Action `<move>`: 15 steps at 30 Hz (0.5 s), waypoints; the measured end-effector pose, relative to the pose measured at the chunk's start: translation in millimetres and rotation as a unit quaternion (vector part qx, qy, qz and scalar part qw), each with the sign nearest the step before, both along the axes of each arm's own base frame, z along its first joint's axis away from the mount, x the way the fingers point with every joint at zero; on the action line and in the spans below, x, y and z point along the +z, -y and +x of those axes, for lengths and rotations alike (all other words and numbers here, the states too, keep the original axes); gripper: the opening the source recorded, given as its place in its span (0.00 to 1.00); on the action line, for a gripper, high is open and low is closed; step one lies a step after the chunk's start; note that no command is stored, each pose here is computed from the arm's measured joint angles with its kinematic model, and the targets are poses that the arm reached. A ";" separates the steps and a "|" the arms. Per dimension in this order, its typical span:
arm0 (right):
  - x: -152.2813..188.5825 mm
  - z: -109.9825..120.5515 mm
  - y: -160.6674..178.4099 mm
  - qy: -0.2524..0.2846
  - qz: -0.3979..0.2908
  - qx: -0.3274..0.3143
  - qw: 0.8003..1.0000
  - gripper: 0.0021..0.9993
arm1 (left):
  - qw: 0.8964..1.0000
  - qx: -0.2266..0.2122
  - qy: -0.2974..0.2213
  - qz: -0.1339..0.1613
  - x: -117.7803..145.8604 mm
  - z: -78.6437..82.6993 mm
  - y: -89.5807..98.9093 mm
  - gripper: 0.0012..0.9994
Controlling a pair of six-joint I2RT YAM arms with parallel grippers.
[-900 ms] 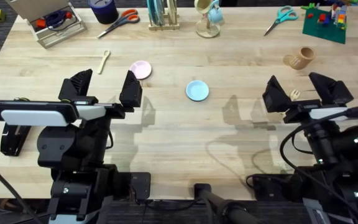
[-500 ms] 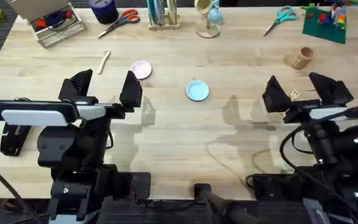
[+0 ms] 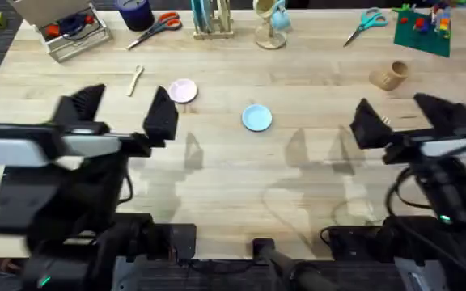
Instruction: Pick up a utensil and set it on the pink plate, then put the other utensil in the container.
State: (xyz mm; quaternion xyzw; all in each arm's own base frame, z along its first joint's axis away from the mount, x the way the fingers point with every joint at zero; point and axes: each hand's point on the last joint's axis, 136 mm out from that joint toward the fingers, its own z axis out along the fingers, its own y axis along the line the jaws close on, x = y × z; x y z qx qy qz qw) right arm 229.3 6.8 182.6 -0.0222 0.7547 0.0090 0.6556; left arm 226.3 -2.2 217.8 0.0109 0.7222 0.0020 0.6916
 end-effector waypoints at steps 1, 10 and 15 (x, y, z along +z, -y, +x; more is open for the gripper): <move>7.7 -3.3 -0.1 0.001 0.000 0.000 1.000 0.99 | 1.000 0.000 0.003 0.000 9.0 -4.0 0.0 0.99; 87.4 -36.0 0.4 -0.006 0.000 -0.002 1.000 1.00 | 1.000 0.002 -0.017 0.000 79.8 -51.3 -0.8 0.99; 115.7 -42.8 1.0 -0.052 0.000 -0.004 0.999 1.00 | 0.997 0.002 -0.071 0.001 105.3 -65.1 -0.9 0.99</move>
